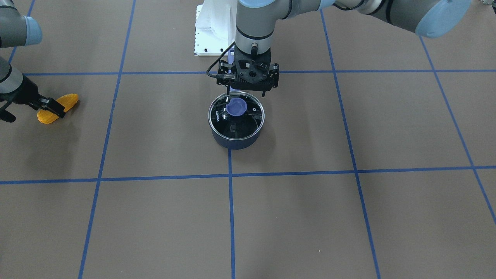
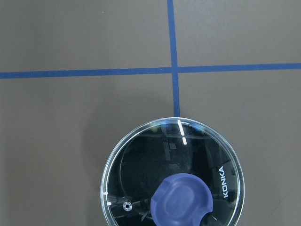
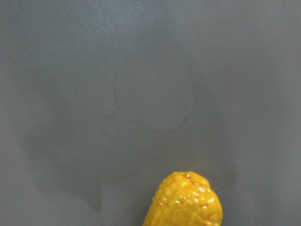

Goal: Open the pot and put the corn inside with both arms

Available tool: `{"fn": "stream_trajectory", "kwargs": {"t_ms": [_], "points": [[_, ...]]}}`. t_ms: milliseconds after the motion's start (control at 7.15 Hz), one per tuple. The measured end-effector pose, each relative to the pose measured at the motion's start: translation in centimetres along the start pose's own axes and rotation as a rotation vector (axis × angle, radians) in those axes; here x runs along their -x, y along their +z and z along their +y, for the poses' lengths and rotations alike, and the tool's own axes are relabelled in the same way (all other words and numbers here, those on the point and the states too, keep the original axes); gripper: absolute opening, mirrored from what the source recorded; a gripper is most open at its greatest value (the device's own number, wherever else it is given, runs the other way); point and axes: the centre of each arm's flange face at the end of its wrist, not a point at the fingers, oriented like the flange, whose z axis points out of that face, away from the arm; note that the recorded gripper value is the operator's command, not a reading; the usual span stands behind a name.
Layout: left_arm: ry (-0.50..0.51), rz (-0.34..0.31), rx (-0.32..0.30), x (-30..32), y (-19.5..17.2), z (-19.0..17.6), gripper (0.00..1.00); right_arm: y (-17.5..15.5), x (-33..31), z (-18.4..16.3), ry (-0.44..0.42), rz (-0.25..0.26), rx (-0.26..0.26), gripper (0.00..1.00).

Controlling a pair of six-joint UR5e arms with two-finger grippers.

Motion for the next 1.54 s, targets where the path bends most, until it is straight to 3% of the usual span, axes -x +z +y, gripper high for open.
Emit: {"fn": "stream_trajectory", "kwargs": {"t_ms": [559, 699, 979, 1538], "points": [[0.003, 0.006, 0.000, 0.22, -0.25, 0.25, 0.99, 0.65, 0.24, 0.58, -0.014, 0.009, 0.010, 0.92], [0.004, 0.009, 0.001, 0.31, -0.37, 0.32, 0.99, 0.80, 0.16, 0.67, -0.016, 0.013, 0.011, 0.86], [0.005, 0.011, 0.000, 0.37, -0.50, 0.38, 0.99, 0.96, 0.07, 0.73, -0.017, 0.018, 0.011, 0.58], [0.005, 0.011, 0.000, 0.39, -0.52, 0.39, 0.99, 0.96, 0.39, 0.69, -0.021, 0.014, 0.012, 0.53]]}}
